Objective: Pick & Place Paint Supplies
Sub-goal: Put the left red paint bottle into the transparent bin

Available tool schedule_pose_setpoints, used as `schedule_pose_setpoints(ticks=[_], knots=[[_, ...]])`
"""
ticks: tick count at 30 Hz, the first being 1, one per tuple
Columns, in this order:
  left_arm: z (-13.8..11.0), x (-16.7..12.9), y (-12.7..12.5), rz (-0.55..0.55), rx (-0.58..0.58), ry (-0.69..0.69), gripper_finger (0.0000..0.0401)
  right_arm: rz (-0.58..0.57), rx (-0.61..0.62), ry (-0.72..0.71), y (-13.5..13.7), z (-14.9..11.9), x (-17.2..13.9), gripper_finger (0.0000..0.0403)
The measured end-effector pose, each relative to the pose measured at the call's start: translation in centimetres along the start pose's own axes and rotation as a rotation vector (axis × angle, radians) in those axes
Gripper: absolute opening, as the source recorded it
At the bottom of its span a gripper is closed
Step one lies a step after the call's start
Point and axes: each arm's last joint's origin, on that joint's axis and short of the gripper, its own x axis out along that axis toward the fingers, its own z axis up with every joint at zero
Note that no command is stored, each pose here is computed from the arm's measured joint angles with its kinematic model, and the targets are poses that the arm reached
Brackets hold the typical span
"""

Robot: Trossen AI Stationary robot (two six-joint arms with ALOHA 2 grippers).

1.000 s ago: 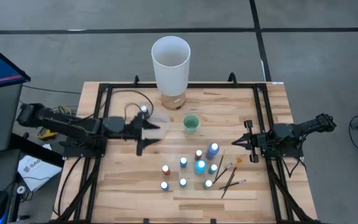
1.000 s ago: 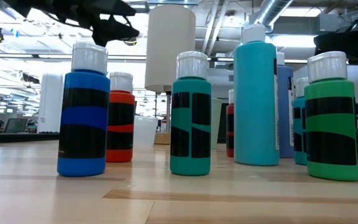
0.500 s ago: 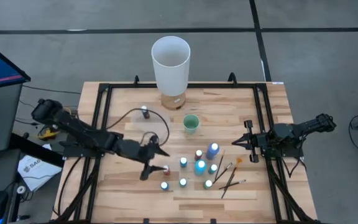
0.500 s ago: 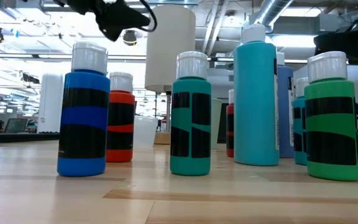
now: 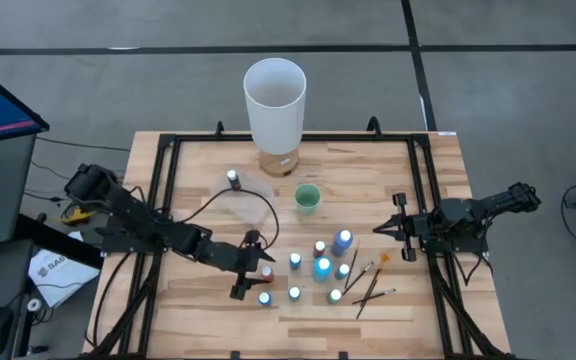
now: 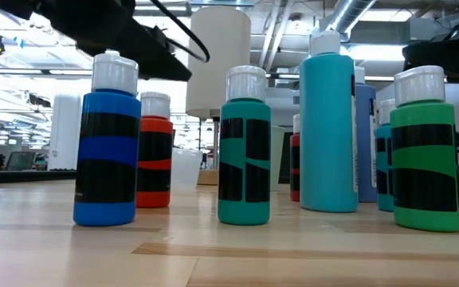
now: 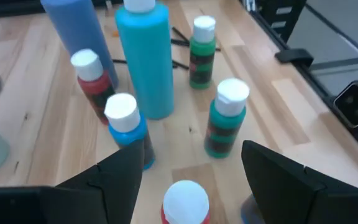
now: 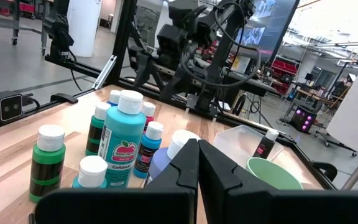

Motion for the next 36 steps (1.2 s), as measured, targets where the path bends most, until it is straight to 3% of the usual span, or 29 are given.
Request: schedule_pose_setpoints(ticks=[20,36], knots=[[-3.2,0.7,0.3,0.068,-0.017,0.055,0.0251,0.0,0.0,0.0,0.0,0.0,0.0,0.0],[-3.3,0.6,0.4,0.066,-0.008,0.049,0.0128,0.0,0.0,0.0,0.0,0.0,0.0,0.0]])
